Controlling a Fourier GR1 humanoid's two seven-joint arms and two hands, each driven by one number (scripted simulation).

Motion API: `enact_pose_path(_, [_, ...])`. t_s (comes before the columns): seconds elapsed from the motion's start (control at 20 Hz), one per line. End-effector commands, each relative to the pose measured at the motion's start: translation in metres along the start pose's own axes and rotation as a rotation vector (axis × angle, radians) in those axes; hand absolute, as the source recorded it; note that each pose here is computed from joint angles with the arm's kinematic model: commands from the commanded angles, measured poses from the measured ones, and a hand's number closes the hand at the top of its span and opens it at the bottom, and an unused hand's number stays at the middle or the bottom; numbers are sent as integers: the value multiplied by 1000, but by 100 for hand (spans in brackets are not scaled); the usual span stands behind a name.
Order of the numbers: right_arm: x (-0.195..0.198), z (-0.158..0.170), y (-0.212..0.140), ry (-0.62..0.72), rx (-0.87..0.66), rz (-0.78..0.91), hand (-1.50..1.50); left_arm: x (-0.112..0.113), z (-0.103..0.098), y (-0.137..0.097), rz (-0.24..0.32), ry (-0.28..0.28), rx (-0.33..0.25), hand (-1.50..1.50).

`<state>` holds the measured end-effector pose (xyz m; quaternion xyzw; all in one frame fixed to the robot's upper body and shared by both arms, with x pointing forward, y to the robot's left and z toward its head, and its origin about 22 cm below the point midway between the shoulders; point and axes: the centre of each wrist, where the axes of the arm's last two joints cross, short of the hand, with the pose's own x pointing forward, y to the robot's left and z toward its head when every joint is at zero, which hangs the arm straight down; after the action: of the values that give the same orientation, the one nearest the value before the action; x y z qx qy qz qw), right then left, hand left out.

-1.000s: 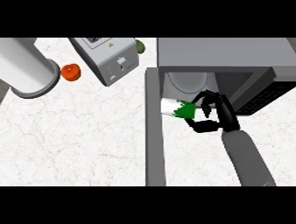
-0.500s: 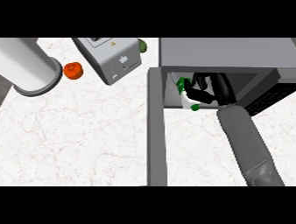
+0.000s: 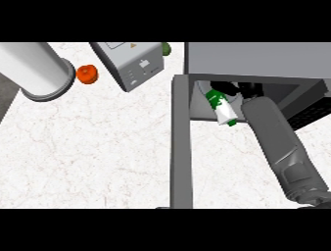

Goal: Pick up the milk, place it into the microwave and close the microwave

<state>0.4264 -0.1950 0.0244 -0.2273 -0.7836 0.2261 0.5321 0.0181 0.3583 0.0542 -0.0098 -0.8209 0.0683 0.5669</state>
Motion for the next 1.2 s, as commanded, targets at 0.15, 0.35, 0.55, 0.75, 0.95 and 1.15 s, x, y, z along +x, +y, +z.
enact_pose_path(0.15, [-2, -17, -22, 144, -197, 60, 150, -13, -8, 0, 32, 14, -38, -150])
enact_pose_path(0.35, [-5, -15, -20, 133, -267, 49, -150, -11, -14, 7, -15, 6, -57, -150])
enact_pose_path(0.55, [-11, -8, -14, 116, -240, 200, -150, -6, -27, 14, -35, -1, -63, -150])
enact_pose_path(0.75, [-15, -6, -15, 120, -175, 157, -150, -19, -35, 5, -14, -13, -109, -150])
enact_pose_path(0.95, [-13, -4, -6, 103, -148, 83, -150, -20, -37, -6, -7, -1, -130, -150])
enact_pose_path(1.15, [-17, -1, -8, 88, -122, -10, -150, -26, -34, -2, 12, 23, -154, -150])
